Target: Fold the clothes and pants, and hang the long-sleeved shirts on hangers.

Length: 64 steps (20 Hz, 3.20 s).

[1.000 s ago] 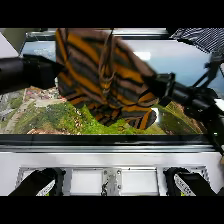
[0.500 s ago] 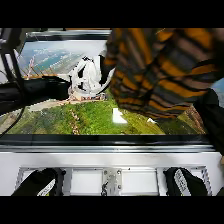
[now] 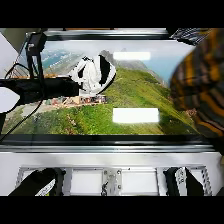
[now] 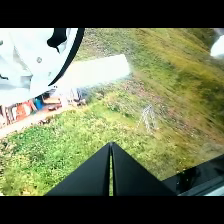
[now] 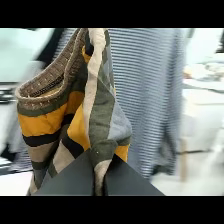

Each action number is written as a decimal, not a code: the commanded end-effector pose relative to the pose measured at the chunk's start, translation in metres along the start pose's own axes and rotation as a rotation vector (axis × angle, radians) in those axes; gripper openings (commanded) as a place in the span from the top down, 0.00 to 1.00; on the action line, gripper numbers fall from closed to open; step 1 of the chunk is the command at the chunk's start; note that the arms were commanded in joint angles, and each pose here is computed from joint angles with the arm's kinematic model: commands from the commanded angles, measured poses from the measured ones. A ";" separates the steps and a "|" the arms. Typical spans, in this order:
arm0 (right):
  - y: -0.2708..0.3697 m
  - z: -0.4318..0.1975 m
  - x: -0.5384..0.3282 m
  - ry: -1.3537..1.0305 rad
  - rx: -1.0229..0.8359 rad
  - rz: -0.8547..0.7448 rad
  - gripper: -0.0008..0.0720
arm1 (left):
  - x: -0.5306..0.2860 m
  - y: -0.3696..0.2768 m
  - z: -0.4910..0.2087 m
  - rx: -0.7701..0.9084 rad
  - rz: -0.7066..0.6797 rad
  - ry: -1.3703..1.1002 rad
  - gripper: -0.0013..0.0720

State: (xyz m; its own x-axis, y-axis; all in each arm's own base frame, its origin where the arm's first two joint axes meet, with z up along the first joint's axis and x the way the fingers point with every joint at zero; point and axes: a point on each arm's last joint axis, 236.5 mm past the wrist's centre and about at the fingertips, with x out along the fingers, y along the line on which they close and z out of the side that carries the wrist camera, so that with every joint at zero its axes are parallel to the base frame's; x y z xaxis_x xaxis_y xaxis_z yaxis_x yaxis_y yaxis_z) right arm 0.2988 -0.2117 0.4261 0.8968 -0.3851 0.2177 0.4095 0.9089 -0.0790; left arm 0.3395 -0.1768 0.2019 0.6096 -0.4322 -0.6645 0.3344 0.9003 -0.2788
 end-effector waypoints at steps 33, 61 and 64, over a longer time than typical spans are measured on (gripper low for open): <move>-0.160 0.096 -0.018 -0.008 -0.197 -0.530 0.98 | 0.008 0.002 0.008 0.029 0.002 -0.027 0.97; -0.231 0.035 -0.110 0.262 0.040 -0.901 0.98 | 0.008 0.001 0.009 0.028 0.001 -0.030 0.97; -0.228 0.036 -0.120 0.281 0.040 -0.925 0.98 | 0.008 0.001 0.009 0.028 0.001 -0.030 0.97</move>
State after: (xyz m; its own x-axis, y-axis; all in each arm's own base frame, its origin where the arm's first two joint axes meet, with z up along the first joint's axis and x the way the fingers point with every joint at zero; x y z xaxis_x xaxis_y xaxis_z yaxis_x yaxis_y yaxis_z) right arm 0.1060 -0.3737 0.4585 0.2806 -0.9594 -0.0274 0.9594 0.2794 0.0397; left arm 0.3509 -0.1796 0.2029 0.6307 -0.4340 -0.6433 0.3536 0.8986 -0.2597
